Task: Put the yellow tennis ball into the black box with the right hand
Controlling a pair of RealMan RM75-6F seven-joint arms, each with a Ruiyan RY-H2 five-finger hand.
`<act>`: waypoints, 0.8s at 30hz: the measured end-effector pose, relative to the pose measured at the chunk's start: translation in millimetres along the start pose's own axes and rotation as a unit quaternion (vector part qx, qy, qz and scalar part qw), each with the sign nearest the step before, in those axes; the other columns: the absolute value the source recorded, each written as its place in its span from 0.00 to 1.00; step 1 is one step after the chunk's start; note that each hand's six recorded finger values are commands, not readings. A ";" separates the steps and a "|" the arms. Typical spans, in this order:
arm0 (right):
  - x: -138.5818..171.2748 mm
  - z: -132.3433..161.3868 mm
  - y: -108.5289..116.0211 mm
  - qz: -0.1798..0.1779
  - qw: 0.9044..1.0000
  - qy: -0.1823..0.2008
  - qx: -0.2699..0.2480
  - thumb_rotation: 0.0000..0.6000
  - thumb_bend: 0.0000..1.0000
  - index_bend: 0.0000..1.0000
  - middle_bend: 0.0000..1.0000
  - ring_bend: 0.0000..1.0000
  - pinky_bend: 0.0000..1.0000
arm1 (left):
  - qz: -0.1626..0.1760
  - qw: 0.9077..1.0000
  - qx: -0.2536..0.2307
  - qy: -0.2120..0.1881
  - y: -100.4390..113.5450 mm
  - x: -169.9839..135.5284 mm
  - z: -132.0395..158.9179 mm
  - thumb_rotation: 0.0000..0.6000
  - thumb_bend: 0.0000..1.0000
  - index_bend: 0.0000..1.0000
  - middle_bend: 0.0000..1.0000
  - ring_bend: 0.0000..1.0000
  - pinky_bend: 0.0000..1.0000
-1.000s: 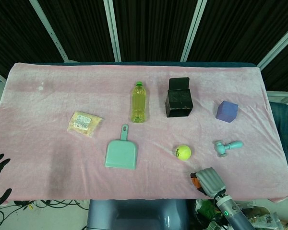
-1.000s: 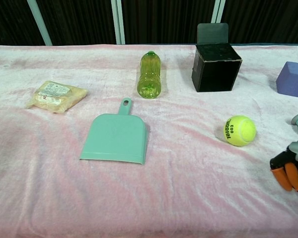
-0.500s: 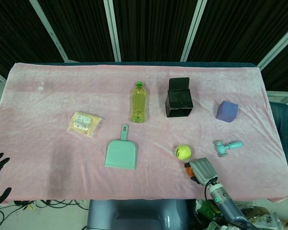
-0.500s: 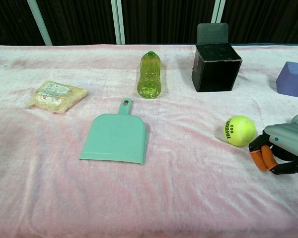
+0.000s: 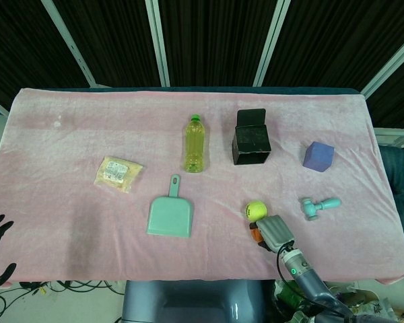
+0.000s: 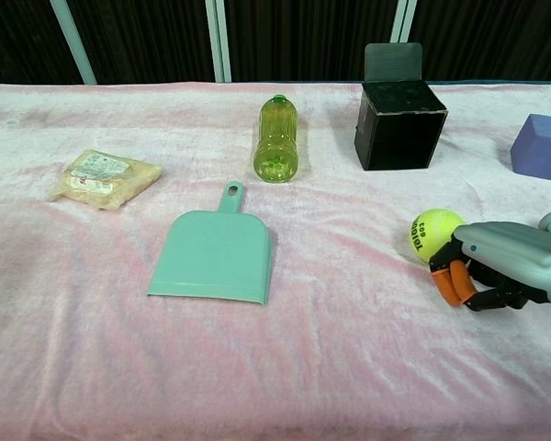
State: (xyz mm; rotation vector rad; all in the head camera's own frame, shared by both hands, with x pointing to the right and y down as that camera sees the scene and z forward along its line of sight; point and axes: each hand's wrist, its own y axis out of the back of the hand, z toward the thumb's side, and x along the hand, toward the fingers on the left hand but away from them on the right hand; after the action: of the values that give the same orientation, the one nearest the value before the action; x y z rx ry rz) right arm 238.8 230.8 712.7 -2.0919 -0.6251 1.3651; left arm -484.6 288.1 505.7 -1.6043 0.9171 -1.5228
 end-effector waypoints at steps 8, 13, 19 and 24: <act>-25.3 1.5 12.6 -0.013 1.000 -0.005 -0.014 1.00 0.98 0.98 0.85 0.96 1.00 | 0.001 1.000 -0.001 0.001 0.2 0.1 0.0 1.00 0.27 0.12 0.04 0.00 0.00; -45.8 4.7 22.0 -0.018 0.999 -0.010 -0.025 1.00 0.97 0.98 0.85 0.96 1.00 | -0.001 1.000 0.000 0.002 -0.4 0.8 -0.4 1.00 0.27 0.12 0.04 0.00 0.00; -68.9 7.1 24.6 -0.016 0.999 -0.017 -0.021 1.00 0.96 0.98 0.85 0.96 1.00 | 0.000 1.000 -0.003 0.004 -0.1 0.8 -0.8 1.00 0.27 0.12 0.04 0.00 0.00; -88.1 8.3 26.5 -0.014 0.999 -0.025 -0.025 1.00 0.96 0.98 0.85 0.96 1.00 | -0.001 1.000 -0.004 0.005 -0.1 1.4 -1.2 1.00 0.27 0.12 0.04 0.00 0.00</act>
State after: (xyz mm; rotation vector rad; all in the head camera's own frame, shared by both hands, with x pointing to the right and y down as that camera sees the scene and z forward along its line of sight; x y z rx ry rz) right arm 200.3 155.8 750.7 -2.0859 -0.7122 1.4037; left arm -485.8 286.9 506.5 -1.6056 0.9291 -1.5322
